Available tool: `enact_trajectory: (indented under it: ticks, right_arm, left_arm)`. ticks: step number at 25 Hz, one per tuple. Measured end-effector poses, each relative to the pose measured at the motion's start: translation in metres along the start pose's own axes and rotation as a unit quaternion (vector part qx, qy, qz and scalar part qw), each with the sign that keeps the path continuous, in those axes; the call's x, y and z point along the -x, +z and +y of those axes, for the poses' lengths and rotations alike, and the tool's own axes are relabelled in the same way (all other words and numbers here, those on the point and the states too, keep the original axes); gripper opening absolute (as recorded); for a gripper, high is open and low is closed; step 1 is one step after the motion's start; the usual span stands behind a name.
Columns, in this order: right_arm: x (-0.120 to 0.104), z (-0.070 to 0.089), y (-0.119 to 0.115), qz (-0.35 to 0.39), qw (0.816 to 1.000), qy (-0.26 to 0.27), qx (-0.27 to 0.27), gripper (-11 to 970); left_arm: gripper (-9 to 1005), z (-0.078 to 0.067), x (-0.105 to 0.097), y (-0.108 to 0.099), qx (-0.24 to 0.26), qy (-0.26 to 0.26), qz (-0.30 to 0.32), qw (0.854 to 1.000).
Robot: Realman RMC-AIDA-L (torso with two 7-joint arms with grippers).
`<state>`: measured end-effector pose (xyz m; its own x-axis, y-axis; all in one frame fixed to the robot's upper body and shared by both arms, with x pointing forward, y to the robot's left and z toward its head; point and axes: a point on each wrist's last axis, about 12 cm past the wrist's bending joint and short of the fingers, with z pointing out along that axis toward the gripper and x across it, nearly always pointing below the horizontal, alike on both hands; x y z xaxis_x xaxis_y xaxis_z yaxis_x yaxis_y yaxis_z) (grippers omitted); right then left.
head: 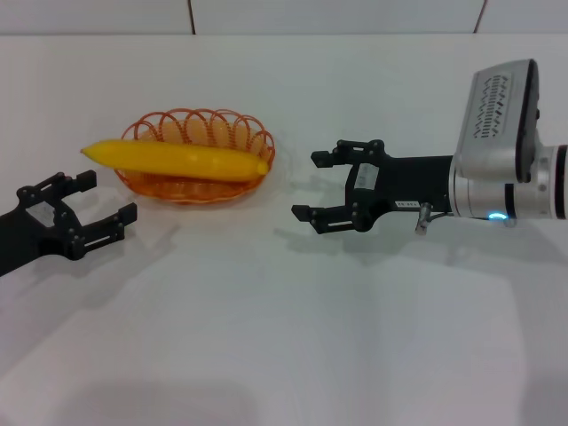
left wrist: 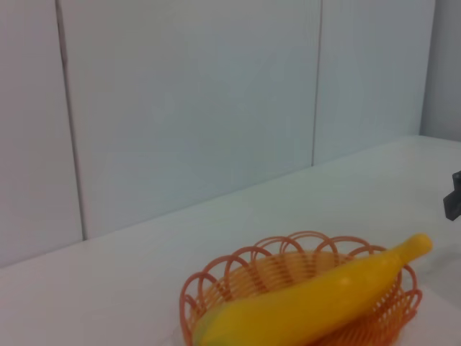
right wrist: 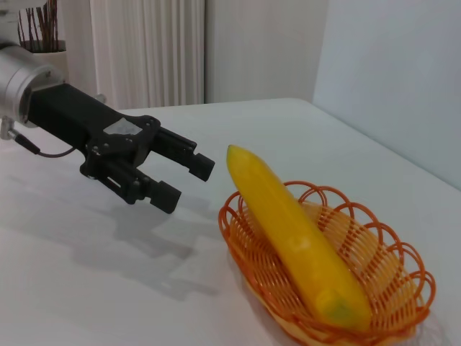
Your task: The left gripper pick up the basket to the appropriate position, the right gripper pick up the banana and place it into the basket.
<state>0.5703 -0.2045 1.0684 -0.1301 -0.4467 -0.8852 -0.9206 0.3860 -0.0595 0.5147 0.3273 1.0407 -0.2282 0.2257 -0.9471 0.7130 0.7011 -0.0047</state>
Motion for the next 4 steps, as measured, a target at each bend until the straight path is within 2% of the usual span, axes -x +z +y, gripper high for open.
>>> enact_trajectory:
  ticks: [4]
  right_arm:
    - [0.0001, 0.0001, 0.0001, 0.0, 1.0, 0.0, 0.0, 851]
  left_arm:
    - [828, -0.0001, 0.0001, 0.0003, 0.0, 0.0, 0.0, 1.0]
